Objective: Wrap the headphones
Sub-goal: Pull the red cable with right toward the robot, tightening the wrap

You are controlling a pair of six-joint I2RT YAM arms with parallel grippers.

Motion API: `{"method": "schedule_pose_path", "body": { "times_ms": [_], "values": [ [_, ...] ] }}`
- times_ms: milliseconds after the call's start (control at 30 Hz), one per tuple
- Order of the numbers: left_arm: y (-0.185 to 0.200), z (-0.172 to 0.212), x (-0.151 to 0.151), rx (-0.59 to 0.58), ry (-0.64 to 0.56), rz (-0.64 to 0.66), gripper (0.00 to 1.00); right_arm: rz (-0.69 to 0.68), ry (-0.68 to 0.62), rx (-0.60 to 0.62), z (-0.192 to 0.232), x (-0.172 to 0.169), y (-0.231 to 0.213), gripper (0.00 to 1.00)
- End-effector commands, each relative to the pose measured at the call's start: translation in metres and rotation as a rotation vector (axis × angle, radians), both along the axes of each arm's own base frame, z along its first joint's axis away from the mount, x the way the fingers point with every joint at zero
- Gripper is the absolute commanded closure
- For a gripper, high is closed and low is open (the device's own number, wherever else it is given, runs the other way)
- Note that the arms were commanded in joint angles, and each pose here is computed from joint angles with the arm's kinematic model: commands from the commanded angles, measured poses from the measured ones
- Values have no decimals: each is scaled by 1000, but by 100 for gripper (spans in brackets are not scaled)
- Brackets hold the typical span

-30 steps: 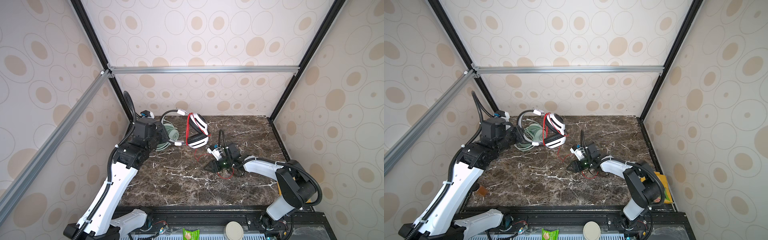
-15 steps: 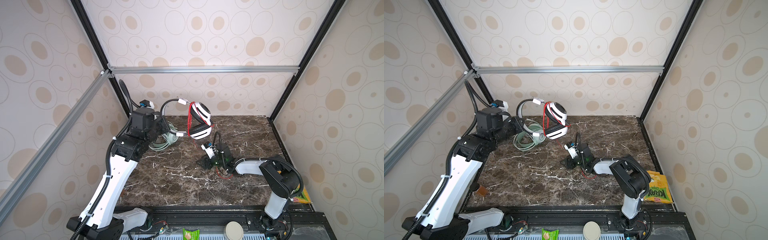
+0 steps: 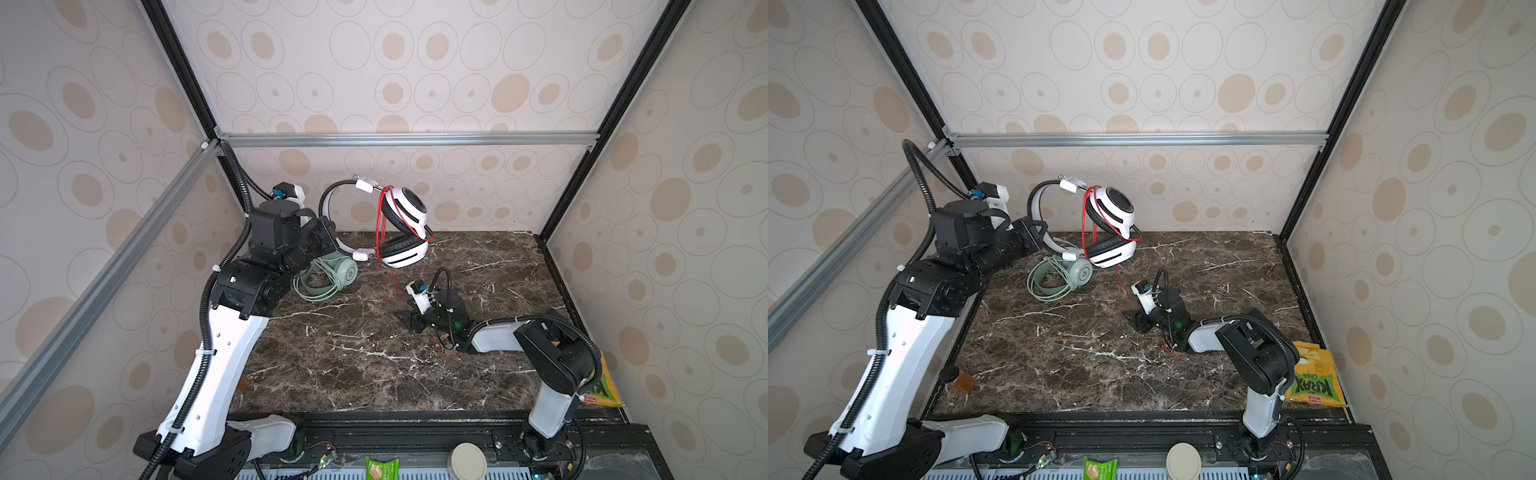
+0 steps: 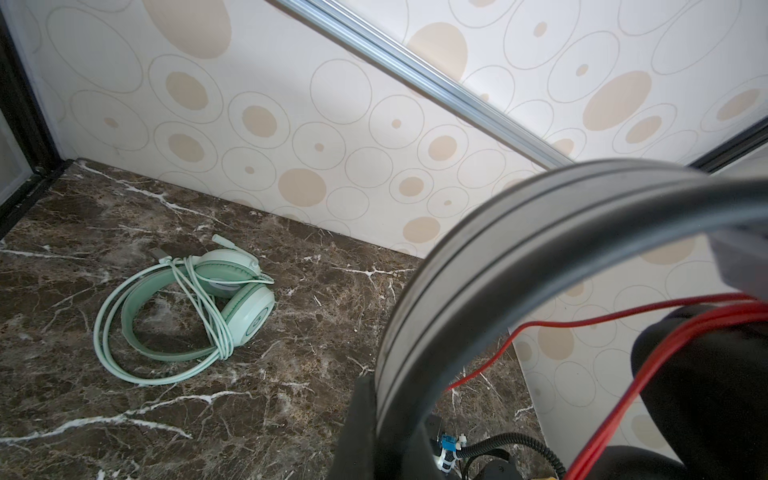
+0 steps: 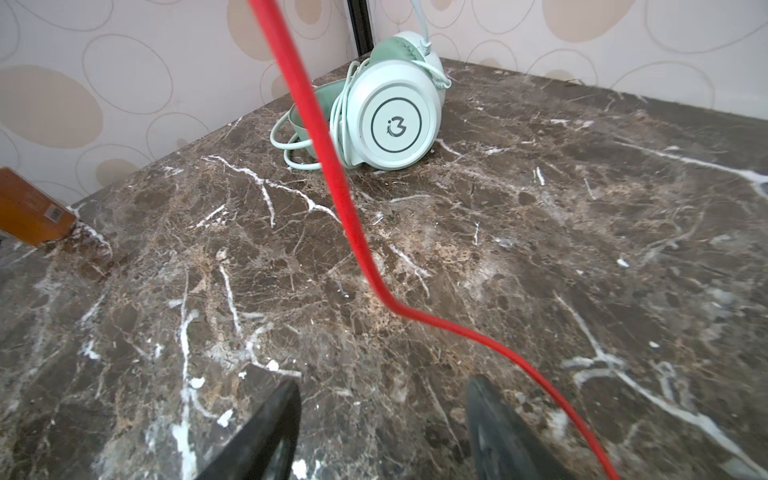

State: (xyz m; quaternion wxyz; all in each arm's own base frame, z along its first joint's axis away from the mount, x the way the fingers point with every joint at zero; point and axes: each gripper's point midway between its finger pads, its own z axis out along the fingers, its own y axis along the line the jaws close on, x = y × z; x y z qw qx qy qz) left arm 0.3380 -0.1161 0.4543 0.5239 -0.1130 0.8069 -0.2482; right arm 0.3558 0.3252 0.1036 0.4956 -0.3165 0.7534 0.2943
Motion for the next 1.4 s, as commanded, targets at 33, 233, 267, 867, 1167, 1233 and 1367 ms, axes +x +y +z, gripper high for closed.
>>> {"method": "schedule_pose_path", "body": {
  "times_ms": [33,233,267,867,1167,1233,1367],
  "values": [
    [-2,46,-9,-81,-110,-27,100,-17,-216,26,26,9,0,35],
    [-6,57,-13,-107,-127,-56,100,-9,-291,-2,31,15,5,35],
    [-6,58,-14,-110,-129,-59,100,-10,-319,-9,32,15,6,35],
    [-6,64,-19,-113,-139,-68,100,-75,-668,-111,46,4,-3,29],
    [-9,68,-21,-131,-143,-88,100,-88,-617,-77,32,22,11,24],
    [-9,69,-21,-131,-144,-88,100,-99,-607,-70,30,27,13,25],
    [-8,72,-23,-127,-151,-84,100,-104,-592,-48,30,32,14,32]
  ]
}}
